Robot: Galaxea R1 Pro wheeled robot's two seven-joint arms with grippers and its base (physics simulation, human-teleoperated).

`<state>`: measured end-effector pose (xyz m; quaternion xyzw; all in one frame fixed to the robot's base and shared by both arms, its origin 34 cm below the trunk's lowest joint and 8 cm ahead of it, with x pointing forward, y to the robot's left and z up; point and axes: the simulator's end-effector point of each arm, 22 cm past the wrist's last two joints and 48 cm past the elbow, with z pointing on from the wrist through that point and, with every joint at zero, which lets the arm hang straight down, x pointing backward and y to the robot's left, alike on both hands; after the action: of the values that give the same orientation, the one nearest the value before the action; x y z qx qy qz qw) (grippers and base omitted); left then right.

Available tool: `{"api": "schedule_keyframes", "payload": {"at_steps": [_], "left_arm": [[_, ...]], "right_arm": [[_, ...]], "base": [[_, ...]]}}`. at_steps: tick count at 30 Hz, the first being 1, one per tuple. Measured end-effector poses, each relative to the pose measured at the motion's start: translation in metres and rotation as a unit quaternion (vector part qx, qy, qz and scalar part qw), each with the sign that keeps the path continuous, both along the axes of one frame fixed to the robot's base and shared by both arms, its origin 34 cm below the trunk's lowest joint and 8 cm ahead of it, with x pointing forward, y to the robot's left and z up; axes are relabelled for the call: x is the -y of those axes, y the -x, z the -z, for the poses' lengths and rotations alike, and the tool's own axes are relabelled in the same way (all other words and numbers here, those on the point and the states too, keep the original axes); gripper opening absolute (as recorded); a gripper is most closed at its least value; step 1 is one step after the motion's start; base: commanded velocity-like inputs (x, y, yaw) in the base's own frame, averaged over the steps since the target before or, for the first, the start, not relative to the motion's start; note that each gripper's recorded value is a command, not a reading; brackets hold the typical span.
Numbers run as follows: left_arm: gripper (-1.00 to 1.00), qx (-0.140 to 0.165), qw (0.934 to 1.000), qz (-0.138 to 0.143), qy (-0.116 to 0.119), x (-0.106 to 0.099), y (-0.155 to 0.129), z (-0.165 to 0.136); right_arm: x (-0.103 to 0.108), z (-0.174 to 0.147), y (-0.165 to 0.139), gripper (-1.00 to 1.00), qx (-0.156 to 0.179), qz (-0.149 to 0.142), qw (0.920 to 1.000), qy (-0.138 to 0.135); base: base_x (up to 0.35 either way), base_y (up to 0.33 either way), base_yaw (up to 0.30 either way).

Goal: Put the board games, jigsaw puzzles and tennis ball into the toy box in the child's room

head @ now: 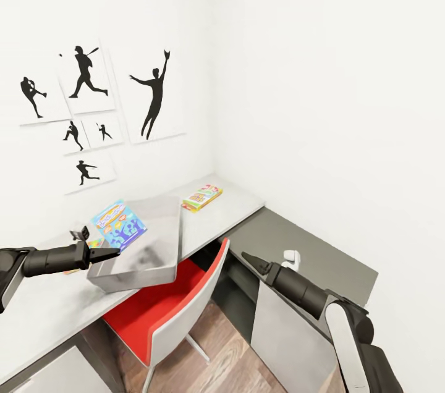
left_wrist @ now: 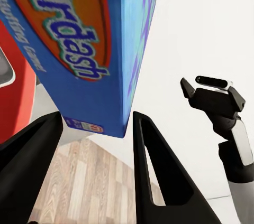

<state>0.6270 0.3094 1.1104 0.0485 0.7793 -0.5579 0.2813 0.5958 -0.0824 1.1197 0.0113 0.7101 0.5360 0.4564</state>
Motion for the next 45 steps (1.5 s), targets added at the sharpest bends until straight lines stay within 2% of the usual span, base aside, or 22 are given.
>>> {"api": "schedule_keyframes", "payload": {"at_steps": [9, 19, 22, 25, 28, 45], "left_arm": [[-1.00, 0.001, 1.0000, 0.001, -0.004, 0.000, 0.001, 0.002], [-1.00, 0.018, 0.9997, 0.009, -0.015, 0.001, 0.001, 0.004], [-1.00, 0.014, 0.9995, 0.017, -0.024, 0.005, 0.003, 0.009], [-1.00, 0.008, 0.9984, 0.037, -0.043, 0.013, 0.009, 0.021], [-1.00, 0.007, 0.9978, 0.045, -0.049, 0.016, 0.011, 0.025], [-1.00, 0.008, 0.9974, 0.048, -0.052, 0.017, 0.012, 0.026]], "right_arm": [[0.000, 0.000, 0.000, 1.00, 0.000, 0.000, 1.0000, 0.000], [0.000, 0.000, 0.000, 1.00, 0.000, 0.000, 1.0000, 0.001], [0.000, 0.000, 0.000, 1.00, 0.000, 0.000, 1.0000, 0.001], [0.000, 0.001, 0.000, 1.00, -0.001, 0.000, 1.0000, 0.001], [0.000, 0.001, 0.000, 1.00, -0.001, 0.001, 1.0000, 0.001], [0.000, 0.001, 0.000, 1.00, 0.000, 0.001, 1.0000, 0.002]], "base": [[0.179, 0.000, 0.000], [0.017, 0.000, 0.000], [0.000, 0.000, 0.000], [0.000, 0.000, 0.000], [0.000, 0.000, 0.000], [0.127, 0.022, 0.000]]}}
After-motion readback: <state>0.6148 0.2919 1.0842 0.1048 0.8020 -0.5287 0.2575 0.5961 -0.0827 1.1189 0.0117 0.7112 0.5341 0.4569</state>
